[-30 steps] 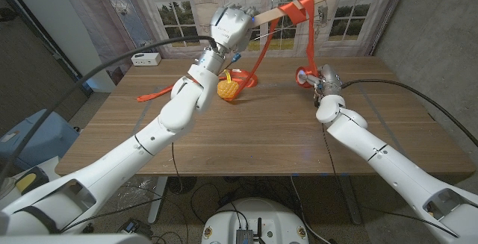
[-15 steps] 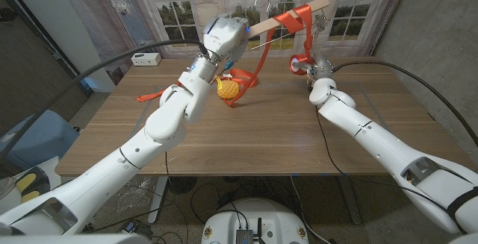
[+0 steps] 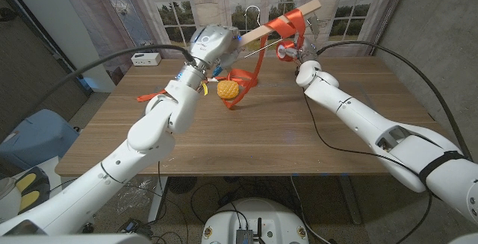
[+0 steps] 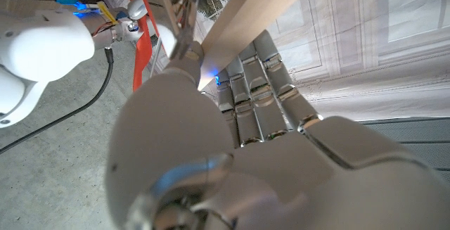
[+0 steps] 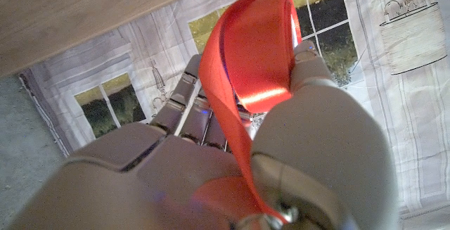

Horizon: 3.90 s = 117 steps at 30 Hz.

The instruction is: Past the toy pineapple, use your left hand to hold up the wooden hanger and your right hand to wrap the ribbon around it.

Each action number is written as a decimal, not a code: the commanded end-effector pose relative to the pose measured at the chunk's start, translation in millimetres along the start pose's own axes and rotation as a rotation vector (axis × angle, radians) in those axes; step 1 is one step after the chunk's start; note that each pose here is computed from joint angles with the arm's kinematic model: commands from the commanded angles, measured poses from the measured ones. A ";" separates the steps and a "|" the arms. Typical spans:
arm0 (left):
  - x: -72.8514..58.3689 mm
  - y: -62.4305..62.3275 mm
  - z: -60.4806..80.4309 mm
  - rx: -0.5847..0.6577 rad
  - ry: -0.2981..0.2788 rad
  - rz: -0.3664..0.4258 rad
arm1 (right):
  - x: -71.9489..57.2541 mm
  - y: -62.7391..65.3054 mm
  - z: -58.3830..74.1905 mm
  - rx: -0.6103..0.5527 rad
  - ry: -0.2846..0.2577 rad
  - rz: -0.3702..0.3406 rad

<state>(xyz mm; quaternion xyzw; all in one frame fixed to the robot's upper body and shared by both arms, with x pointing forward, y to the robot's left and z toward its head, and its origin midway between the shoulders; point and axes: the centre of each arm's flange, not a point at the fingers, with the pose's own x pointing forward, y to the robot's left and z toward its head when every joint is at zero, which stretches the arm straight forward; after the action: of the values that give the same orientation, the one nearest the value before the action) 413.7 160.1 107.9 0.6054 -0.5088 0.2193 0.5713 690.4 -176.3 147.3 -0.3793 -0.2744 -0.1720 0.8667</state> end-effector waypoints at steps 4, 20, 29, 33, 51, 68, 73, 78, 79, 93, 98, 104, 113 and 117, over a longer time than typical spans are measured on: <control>-24.7 11.5 -12.0 -0.159 0.051 -0.121 | 40.7 1.3 57.9 -0.003 -0.073 -0.016; -30.4 19.6 -19.5 -0.282 0.090 -0.336 | 57.4 -23.0 88.4 -0.005 -0.106 -0.067; -30.1 21.8 -25.6 -0.289 0.128 -0.463 | 54.4 -40.3 97.2 -0.021 -0.138 -0.099; -28.4 21.1 -27.6 -0.282 0.138 -0.507 | 51.4 -46.9 99.1 -0.022 -0.156 -0.100; -25.5 19.2 -32.1 -0.243 0.192 -0.588 | 30.4 -98.9 115.5 0.155 -0.322 -0.074; -11.2 -1.4 -46.5 -0.205 0.224 -0.649 | -8.1 -125.5 174.5 0.138 -0.551 0.024; -0.7 -10.4 -45.7 -0.117 0.239 -0.669 | -22.3 -129.8 181.9 0.153 -0.597 -0.002; 9.9 -16.8 -43.1 0.011 0.259 -0.637 | -42.3 -136.6 183.9 0.140 -0.632 -0.061; 11.6 -17.3 -42.8 0.034 0.264 -0.627 | -46.6 -138.1 183.1 0.135 -0.636 -0.074; 34.9 -18.4 -36.3 0.245 0.292 -0.463 | -115.0 -155.3 131.6 0.170 -0.568 -0.250; 43.7 -15.3 -29.6 0.284 0.277 -0.405 | -134.5 -151.7 107.8 0.149 -0.511 -0.333; 51.2 -13.2 -21.2 0.303 0.244 -0.369 | -145.9 -145.5 82.0 0.152 -0.458 -0.392; 52.5 -1.5 -12.5 0.329 0.207 -0.283 | -152.7 -136.2 51.4 0.184 -0.407 -0.398; 52.3 2.9 -9.5 0.339 0.195 -0.238 | -156.5 -130.4 39.3 0.199 -0.387 -0.388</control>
<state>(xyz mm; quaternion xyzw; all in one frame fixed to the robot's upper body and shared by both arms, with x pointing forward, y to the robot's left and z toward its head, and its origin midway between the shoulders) 444.7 157.0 152.1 0.7336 -0.2957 0.2597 0.5541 483.1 -199.8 181.1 -0.2802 -0.5326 -0.2143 0.7693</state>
